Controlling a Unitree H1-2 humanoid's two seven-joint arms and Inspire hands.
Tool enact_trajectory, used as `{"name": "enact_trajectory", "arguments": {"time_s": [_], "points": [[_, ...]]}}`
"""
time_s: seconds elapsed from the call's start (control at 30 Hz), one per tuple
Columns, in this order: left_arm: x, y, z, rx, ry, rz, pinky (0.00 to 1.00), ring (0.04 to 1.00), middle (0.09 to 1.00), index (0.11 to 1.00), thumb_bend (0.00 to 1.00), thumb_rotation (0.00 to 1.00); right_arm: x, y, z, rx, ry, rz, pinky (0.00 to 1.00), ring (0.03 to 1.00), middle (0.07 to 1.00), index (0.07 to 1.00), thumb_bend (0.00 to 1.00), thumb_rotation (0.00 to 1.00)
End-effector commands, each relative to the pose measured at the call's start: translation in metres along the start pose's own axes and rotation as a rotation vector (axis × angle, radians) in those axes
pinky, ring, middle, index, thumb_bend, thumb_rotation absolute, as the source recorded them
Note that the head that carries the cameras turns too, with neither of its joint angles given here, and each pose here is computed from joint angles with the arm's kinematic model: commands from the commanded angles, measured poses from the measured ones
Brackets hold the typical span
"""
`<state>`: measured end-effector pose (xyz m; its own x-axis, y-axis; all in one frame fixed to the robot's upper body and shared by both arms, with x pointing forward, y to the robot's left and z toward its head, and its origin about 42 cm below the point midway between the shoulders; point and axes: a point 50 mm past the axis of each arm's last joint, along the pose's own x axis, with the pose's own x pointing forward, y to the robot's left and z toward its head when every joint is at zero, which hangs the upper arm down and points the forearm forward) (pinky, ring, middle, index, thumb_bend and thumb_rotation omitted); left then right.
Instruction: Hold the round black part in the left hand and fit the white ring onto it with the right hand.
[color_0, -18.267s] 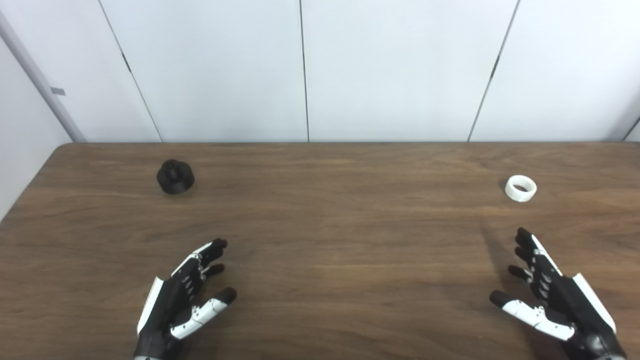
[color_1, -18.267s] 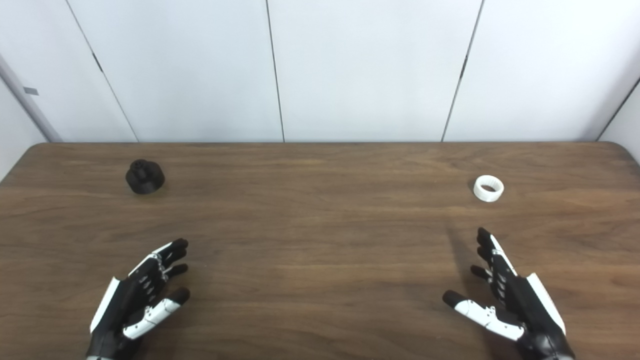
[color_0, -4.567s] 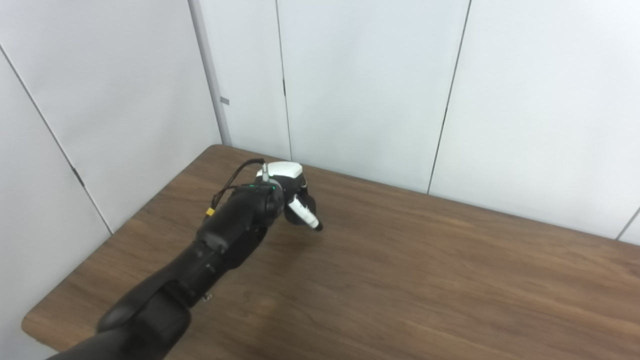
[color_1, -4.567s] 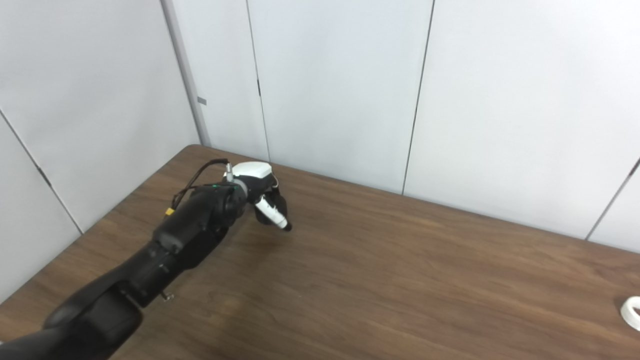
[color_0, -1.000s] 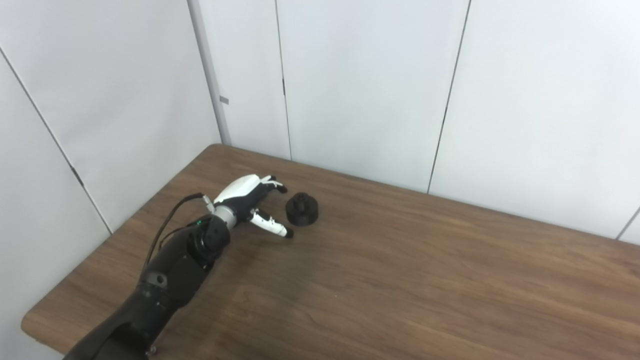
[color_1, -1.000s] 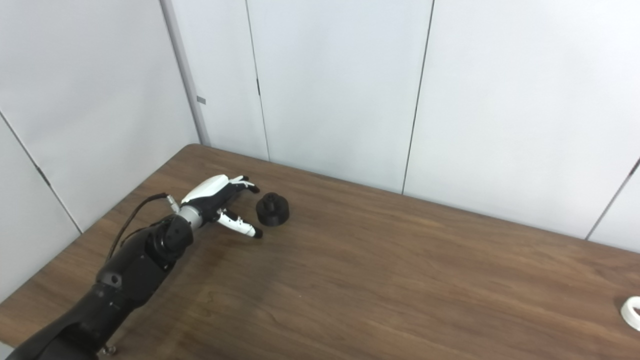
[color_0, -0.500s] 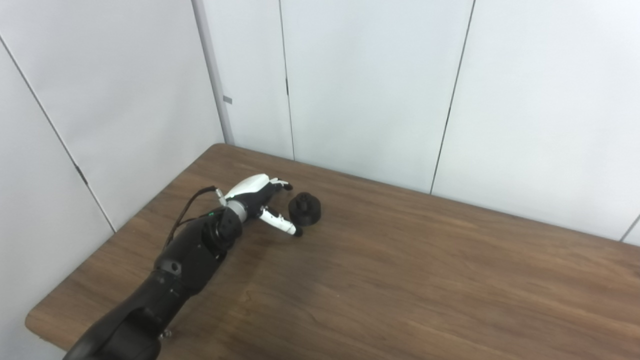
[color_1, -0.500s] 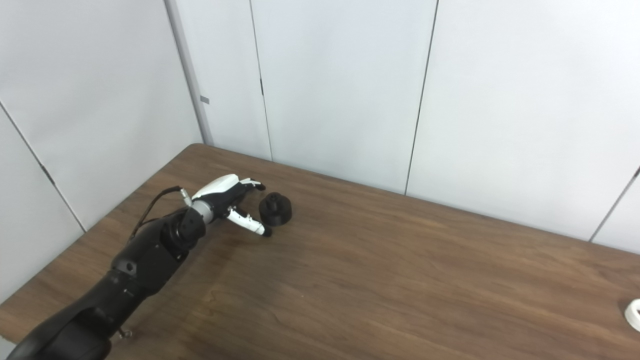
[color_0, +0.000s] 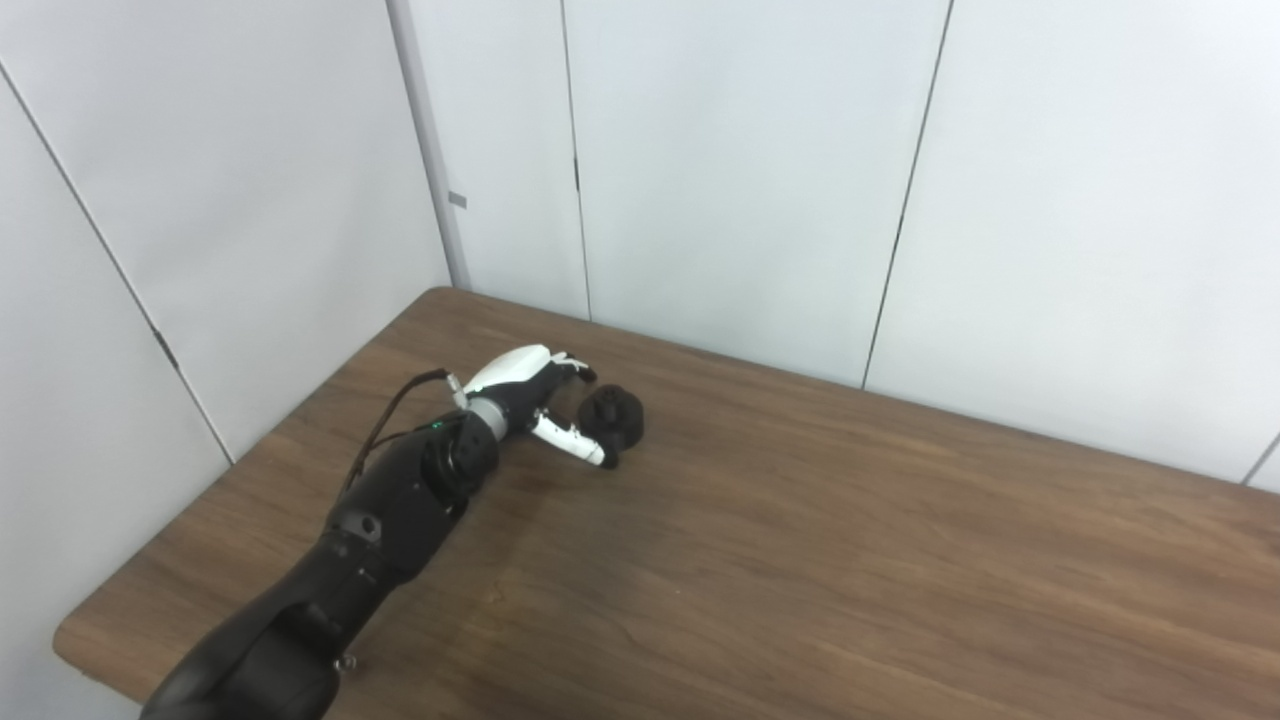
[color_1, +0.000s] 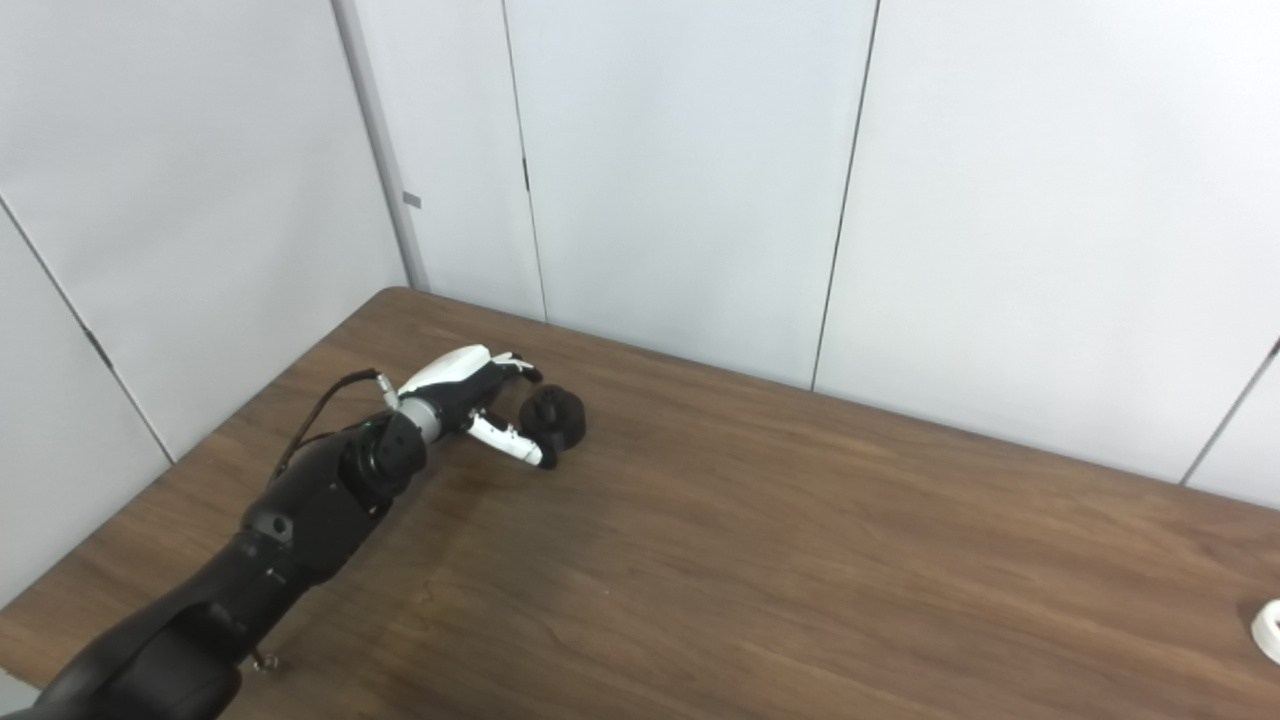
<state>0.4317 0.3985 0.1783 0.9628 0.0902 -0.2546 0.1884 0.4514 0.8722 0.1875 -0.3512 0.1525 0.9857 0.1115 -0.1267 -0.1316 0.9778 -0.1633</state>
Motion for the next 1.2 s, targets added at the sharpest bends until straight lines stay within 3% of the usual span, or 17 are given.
{"name": "enact_trajectory", "arguments": {"time_s": [0.0, 0.47, 0.6, 0.67, 0.73, 0.8, 0.83, 1.17], "points": [[0.005, 0.012, 0.014, 0.013, -0.035, 0.013, 1.00, 1.000, 1.000, 0.858, 1.00, 0.31, -0.002, 0.000, 0.002, -0.020, 0.005, 0.012, 1.00, 1.000, 1.000, 1.000, 0.98, 0.58], [0.003, 0.004, 0.014, 0.021, -0.055, -0.018, 1.00, 1.000, 1.000, 0.826, 1.00, 0.31, -0.002, 0.001, 0.003, -0.022, 0.000, 0.018, 1.00, 1.000, 1.000, 1.000, 0.96, 0.57], [0.003, 0.005, 0.011, 0.037, -0.060, -0.029, 1.00, 1.000, 1.000, 0.703, 1.00, 0.31, -0.002, 0.001, 0.003, -0.016, 0.003, 0.015, 1.00, 1.000, 1.000, 1.000, 0.96, 0.57], [0.002, 0.005, 0.009, 0.054, -0.063, -0.042, 1.00, 1.000, 1.000, 0.646, 0.95, 0.30, -0.002, 0.001, 0.002, -0.013, 0.003, 0.017, 1.00, 1.000, 1.000, 1.000, 0.96, 0.56], [0.002, 0.005, 0.006, 0.076, -0.065, -0.050, 1.00, 1.000, 1.000, 0.597, 0.83, 0.27, -0.002, 0.000, 0.002, -0.016, 0.004, 0.014, 1.00, 1.000, 1.000, 1.000, 0.97, 0.57], [0.002, 0.004, 0.003, 0.083, -0.064, -0.055, 1.00, 1.000, 1.000, 0.512, 0.58, 0.12, -0.002, 0.000, 0.002, -0.020, 0.007, 0.011, 1.00, 1.000, 1.000, 1.000, 0.97, 0.57], [0.002, 0.004, 0.002, 0.087, -0.064, -0.057, 1.00, 1.000, 0.996, 0.501, 0.55, 0.09, -0.002, 0.001, 0.002, -0.023, 0.008, 0.010, 1.00, 1.000, 1.000, 1.000, 0.97, 0.57], [0.001, 0.001, 0.000, 0.111, -0.078, -0.053, 1.00, 1.000, 0.935, 0.481, 0.50, 0.06, -0.002, 0.000, 0.003, -0.014, -0.002, 0.020, 1.00, 1.000, 1.000, 1.000, 0.97, 0.57]]}}
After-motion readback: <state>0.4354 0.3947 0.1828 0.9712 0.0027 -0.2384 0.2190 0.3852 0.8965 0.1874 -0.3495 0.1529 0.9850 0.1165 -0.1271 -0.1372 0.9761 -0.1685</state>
